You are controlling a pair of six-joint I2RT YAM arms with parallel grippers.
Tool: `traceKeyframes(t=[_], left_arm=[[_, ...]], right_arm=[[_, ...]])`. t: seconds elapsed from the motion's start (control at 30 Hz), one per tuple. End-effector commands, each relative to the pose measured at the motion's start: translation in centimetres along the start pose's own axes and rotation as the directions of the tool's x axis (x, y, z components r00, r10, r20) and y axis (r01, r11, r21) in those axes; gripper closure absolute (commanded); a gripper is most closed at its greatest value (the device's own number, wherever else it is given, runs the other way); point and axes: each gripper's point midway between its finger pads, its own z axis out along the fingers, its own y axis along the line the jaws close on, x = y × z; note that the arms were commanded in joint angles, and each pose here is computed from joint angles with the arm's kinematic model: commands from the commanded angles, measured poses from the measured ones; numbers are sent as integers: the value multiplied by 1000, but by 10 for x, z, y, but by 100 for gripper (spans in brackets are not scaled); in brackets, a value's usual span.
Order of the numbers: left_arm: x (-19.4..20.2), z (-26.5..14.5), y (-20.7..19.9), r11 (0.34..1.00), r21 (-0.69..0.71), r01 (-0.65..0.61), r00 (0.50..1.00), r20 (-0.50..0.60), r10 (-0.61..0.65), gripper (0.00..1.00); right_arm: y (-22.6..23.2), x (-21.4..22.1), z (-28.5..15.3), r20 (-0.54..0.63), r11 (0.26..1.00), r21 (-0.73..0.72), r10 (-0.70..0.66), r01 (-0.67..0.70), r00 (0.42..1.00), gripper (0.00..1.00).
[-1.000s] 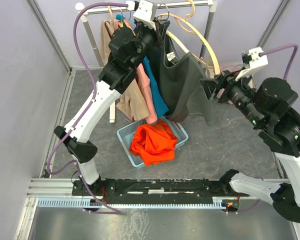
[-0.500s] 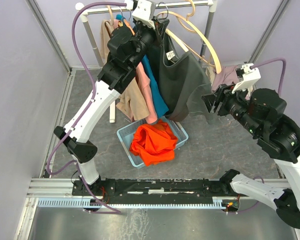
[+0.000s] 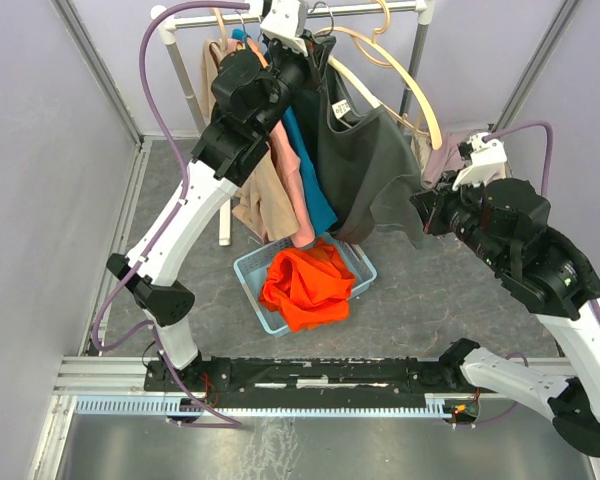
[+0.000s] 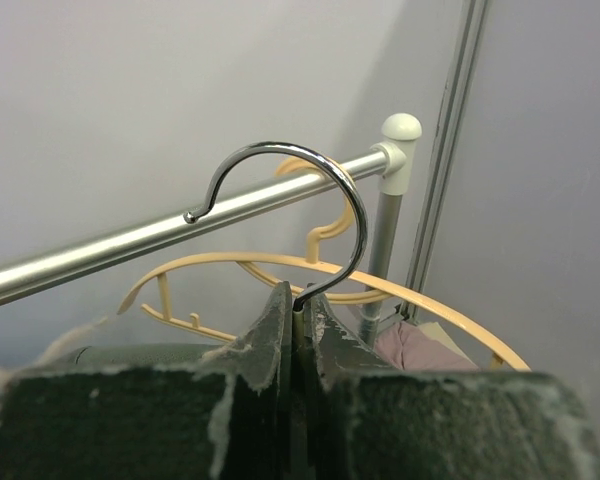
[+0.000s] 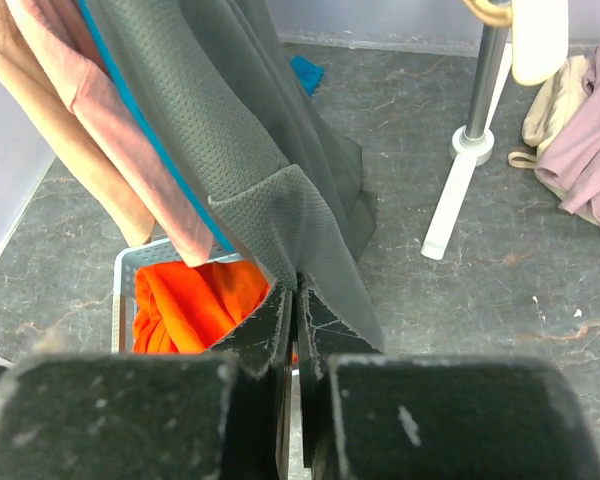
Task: Remove the t-shirt from the hanger
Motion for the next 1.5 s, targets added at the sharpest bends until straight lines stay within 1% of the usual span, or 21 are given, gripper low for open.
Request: traceKeyframes(t=[0.0, 0.07, 0.23, 0.4, 0.53, 0.57, 0.73, 0.87, 0.93, 1.03, 1.13, 1.27, 1.33, 1.47], left_arm=[[-74, -14, 16, 998, -54, 17, 985, 175, -8, 97], [-78, -15, 19, 998, -62, 30, 983, 184, -18, 97], [-90, -18, 26, 994, -68, 87, 975, 209, -71, 97], [-97, -21, 29, 992, -70, 101, 970, 227, -83, 97], [-95, -18, 29, 992, -68, 105, 969, 230, -87, 97], [-92, -17, 28, 992, -64, 106, 971, 223, -89, 97], [-80, -14, 24, 992, -41, 122, 973, 204, -111, 97], [-77, -14, 23, 991, -41, 125, 973, 200, -115, 97], [-76, -13, 23, 991, -40, 125, 974, 197, -115, 97], [-77, -14, 23, 991, -38, 127, 974, 195, -117, 97], [-76, -15, 22, 991, -35, 127, 974, 192, -118, 97], [-77, -17, 21, 991, -31, 130, 975, 187, -122, 97], [-77, -18, 21, 991, -30, 129, 976, 183, -122, 97], [-79, -21, 22, 991, -33, 126, 976, 185, -118, 97]], right_arm=[[-9, -2, -8, 38, 999, 35, 33, -34, 999, 96], [-14, 5, -9, 32, 997, 55, 44, -45, 999, 99], [-24, 27, -9, 15, 993, 87, 84, -84, 996, 99], [-27, 58, 2, -43, 990, 101, 106, -101, 993, 99], [-25, 60, 2, -45, 990, 91, 109, -105, 993, 99], [-25, 56, 2, -39, 991, 87, 101, -97, 994, 96], [-13, 28, -1, -16, 999, 34, 25, -24, 1000, 58], [-3, 2, -10, 47, 1000, -16, 4, -3, 999, 44], [1, -9, -12, 79, 999, -38, -4, 8, 997, 42], [5, -22, -14, 114, 998, -54, -17, 23, 993, 42], [8, -31, -11, 124, 997, -57, -35, 42, 992, 42], [10, -41, -4, 139, 997, -41, -58, 64, 989, 46], [11, -44, 0, 145, 997, -41, -62, 69, 987, 53], [13, -45, 5, 139, 997, -38, -56, 62, 989, 79]])
